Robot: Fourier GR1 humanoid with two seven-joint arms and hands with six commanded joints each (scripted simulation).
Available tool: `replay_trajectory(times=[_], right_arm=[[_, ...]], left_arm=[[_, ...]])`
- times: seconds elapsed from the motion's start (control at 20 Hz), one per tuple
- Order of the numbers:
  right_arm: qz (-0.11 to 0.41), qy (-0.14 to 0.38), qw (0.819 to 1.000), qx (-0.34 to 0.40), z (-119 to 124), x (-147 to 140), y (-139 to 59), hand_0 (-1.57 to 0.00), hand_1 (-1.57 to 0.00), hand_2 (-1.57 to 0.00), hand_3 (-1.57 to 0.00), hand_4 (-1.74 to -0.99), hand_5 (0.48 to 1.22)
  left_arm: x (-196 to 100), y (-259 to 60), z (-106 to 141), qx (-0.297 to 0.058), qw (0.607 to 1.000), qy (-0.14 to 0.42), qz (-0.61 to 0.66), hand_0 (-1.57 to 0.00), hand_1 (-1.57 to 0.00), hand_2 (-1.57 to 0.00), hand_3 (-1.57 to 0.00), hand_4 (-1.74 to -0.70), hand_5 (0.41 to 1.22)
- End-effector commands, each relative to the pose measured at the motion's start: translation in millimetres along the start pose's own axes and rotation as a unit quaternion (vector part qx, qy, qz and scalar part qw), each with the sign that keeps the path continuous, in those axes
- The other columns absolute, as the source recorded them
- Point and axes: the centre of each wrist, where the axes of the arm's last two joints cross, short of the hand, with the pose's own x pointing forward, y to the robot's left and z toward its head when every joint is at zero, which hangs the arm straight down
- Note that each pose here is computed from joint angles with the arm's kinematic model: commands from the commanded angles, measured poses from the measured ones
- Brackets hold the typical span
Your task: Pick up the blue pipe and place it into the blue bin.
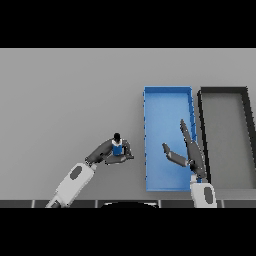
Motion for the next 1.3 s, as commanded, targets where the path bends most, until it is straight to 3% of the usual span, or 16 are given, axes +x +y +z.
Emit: replay_trajectory(times=[0.0, 0.15, 0.4, 0.65, 0.8, 1.05, 1.25], right_arm=[[-0.001, 0.004, 1.0, -0.001, 1, -2, 1.7, 0.0, 0.0, 0.0, 0.0, -1.196, 0.604], [0.004, 0.012, 1.0, -0.004, -5, -5, 1.6, 0.0, 0.0, 0.0, 0.0, -1.191, 0.602], [0.006, -0.002, 1.0, -0.004, -5, -2, 1.6, 0.0, 0.0, 0.0, 0.0, -1.187, 0.603], [0.016, -0.001, 1.0, -0.004, -2, -4, -1.2, 0.0, 0.0, 0.0, 0.0, -1.164, 0.602], [0.018, -0.007, 1.0, -0.007, -1, -2, -4.7, 0.0, 0.0, 0.0, 0.0, -1.144, 0.601], [0.02, -0.013, 1.0, -0.014, 2, -6, -4.3, 0.0, 0.0, 0.0, 0.0, -1.127, 0.605], [0.018, -0.01, 0.999, -0.035, 9, -3, 1.0, 0.0, 0.0, 0.0, 0.0, -1.178, 0.605]], left_arm=[[0, -3, 2, -0.009, 1.0, -0.001, 0.001, -1.02, -1.11, -1.14, -1.1, -1.57, 1.034], [-4, -8, 0, -0.008, 0.999, -0.028, -0.014, -1.29, -1.34, -1.35, -1.27, -1.65, 1.125], [18, -9, -4, 0.016, 0.997, -0.075, -0.007, -1.48, -1.49, -1.5, -1.42, -1.71, 1.19], [54, -16, -12, -0.003, 0.992, -0.122, -0.003, -1.54, -1.55, -1.55, -1.47, -1.73, 1.211], [69, -20, -15, -0.013, 0.993, -0.117, -0.01, -1.56, -1.56, -1.56, -1.49, -1.74, 1.216], [73, -24, -13, -0.021, 0.995, -0.098, -0.021, -1.57, -1.57, -1.57, -1.5, -1.74, 1.219], [69, -16, -11, -0.021, 0.995, -0.091, -0.026, -1.57, -1.57, -1.57, -1.49, -1.74, 1.219]])
